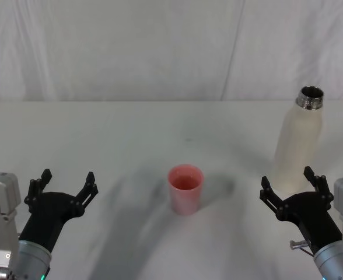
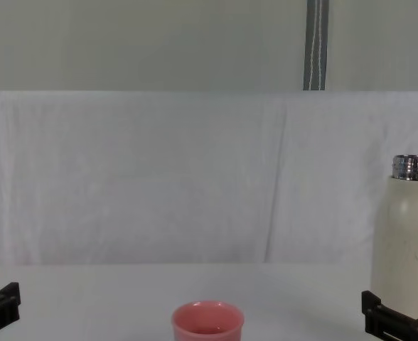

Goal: Grasp the thermos with one hand and pour water into the cup lid.

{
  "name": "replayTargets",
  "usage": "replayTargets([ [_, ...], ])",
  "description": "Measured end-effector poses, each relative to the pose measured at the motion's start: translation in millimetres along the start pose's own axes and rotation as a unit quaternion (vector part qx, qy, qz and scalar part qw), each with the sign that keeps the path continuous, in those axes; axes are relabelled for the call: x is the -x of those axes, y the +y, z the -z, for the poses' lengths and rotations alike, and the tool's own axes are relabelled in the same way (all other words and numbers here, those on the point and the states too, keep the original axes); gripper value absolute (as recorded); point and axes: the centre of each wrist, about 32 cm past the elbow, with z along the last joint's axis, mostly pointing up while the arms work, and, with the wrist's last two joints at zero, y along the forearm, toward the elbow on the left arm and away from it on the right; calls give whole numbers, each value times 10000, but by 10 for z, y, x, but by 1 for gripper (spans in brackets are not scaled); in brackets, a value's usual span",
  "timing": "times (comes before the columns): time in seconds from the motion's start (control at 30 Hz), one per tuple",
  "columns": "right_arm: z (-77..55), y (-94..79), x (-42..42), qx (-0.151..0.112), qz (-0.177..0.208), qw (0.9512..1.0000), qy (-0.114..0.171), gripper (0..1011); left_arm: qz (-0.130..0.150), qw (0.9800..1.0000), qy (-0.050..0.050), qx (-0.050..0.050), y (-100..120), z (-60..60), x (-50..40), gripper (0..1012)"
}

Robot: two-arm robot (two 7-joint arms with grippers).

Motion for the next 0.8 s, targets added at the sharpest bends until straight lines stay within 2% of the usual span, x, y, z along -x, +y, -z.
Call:
replayTargets([
  [0.2,1,4,-25,-27,48,10000,58,1001,0,10000,0,0,0,0,0,1001],
  [0.3,41,17,-69,-58,98,9997,199,1001,0,10000,0,0,0,0,0,1001],
  [0.63,144,109,-139,-163,133,9987,459,1001,0,10000,0,0,0,0,0,1001],
  [0.8,178,151,-169,-200,155,9985,480,1001,0,10000,0,0,0,0,0,1001],
])
